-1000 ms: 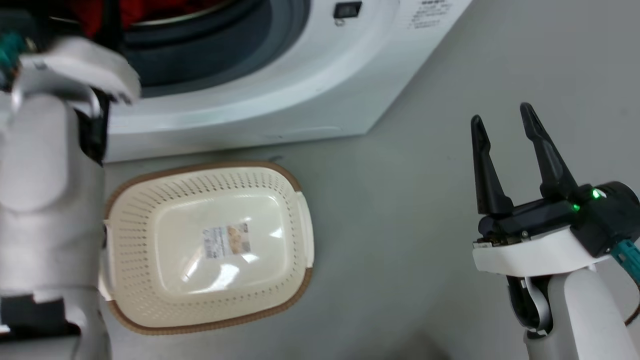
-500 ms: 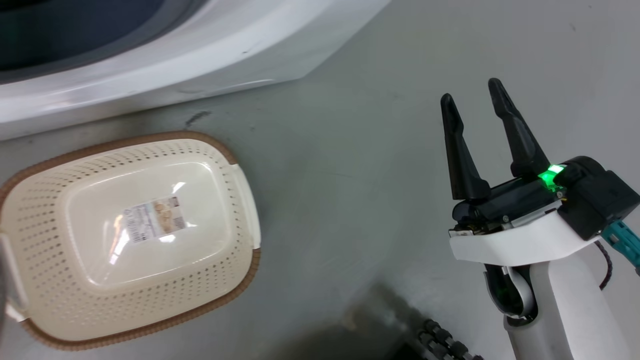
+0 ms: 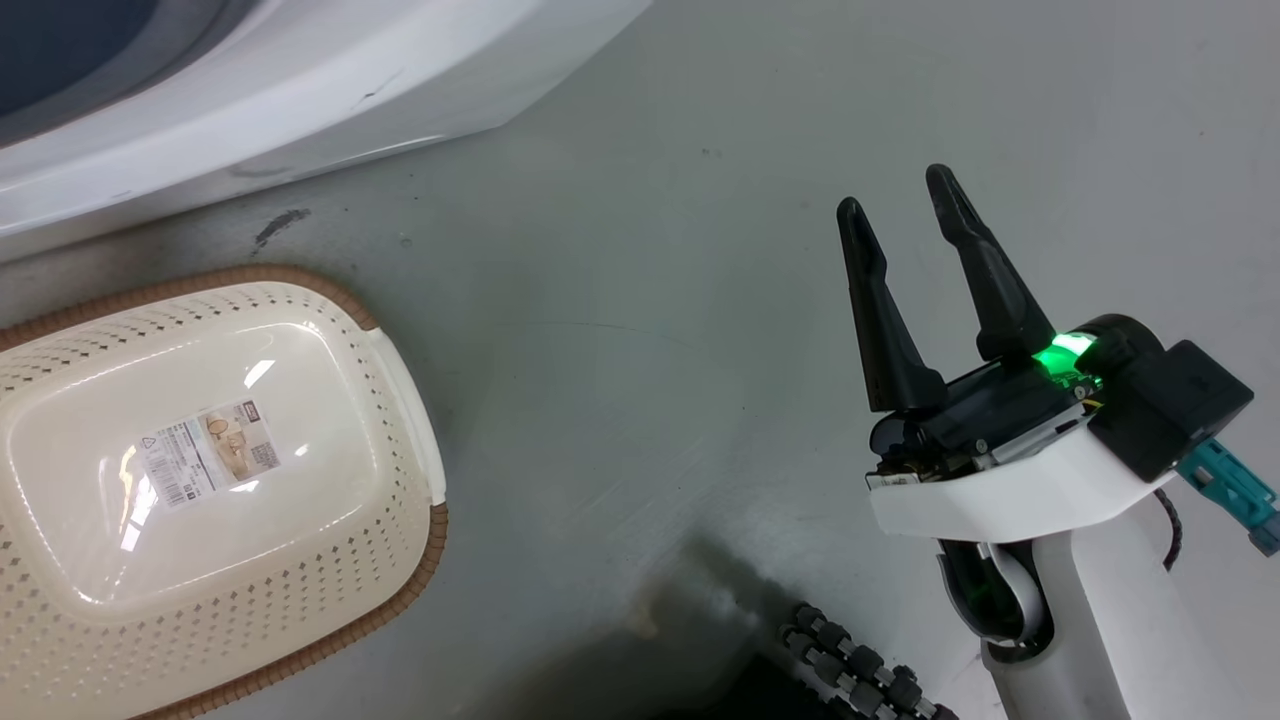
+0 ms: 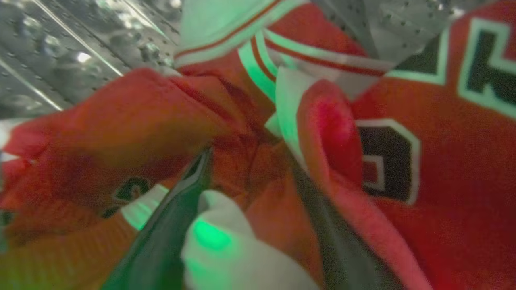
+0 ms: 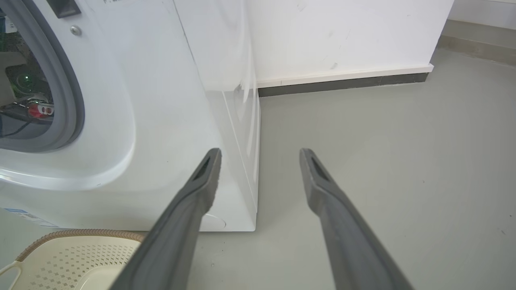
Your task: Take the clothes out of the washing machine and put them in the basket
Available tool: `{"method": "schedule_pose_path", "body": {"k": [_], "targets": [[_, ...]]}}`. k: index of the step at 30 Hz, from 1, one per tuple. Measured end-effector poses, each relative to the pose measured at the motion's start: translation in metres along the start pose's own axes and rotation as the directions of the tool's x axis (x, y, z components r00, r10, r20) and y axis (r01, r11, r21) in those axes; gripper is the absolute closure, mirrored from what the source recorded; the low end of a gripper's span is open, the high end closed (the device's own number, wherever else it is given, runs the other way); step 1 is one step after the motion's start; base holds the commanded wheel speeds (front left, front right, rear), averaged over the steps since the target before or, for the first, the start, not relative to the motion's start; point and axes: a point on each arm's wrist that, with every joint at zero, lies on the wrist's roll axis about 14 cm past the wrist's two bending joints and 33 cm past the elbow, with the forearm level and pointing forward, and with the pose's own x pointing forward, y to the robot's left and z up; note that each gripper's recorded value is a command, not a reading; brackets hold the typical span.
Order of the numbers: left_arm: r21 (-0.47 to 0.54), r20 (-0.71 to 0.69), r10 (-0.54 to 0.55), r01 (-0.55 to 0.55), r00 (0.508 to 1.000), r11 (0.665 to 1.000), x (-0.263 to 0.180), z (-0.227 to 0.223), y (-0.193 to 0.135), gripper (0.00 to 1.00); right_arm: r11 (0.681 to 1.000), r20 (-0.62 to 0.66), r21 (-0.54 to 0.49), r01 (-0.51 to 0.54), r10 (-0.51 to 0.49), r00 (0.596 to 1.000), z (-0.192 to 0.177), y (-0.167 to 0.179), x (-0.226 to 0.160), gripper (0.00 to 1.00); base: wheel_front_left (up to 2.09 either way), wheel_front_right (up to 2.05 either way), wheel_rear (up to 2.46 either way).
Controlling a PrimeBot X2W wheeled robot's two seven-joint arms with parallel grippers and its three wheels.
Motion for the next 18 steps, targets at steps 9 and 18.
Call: {"method": "schedule_pose_path", "body": {"k": [9, 18], "targets": [[0.007, 0.086, 0.037, -0.038, 0.996, 0.999, -0.013, 0.022, 0.008, 1.0, 1.0, 0.004, 0.016, -0.001, 0.001, 1.0, 0.003, 0.002, -0.003, 0.0, 0.0, 0.0, 0.0], [0.002, 0.505, 0.061, -0.072, 0.861, 0.997, -0.064, 0.086, 0.005, 1.0, 1.0, 0.044, 0.021, -0.002, 0.001, 0.999, 0.02, 0.002, -0.007, 0.0, 0.0, 0.0, 0.0]]}}
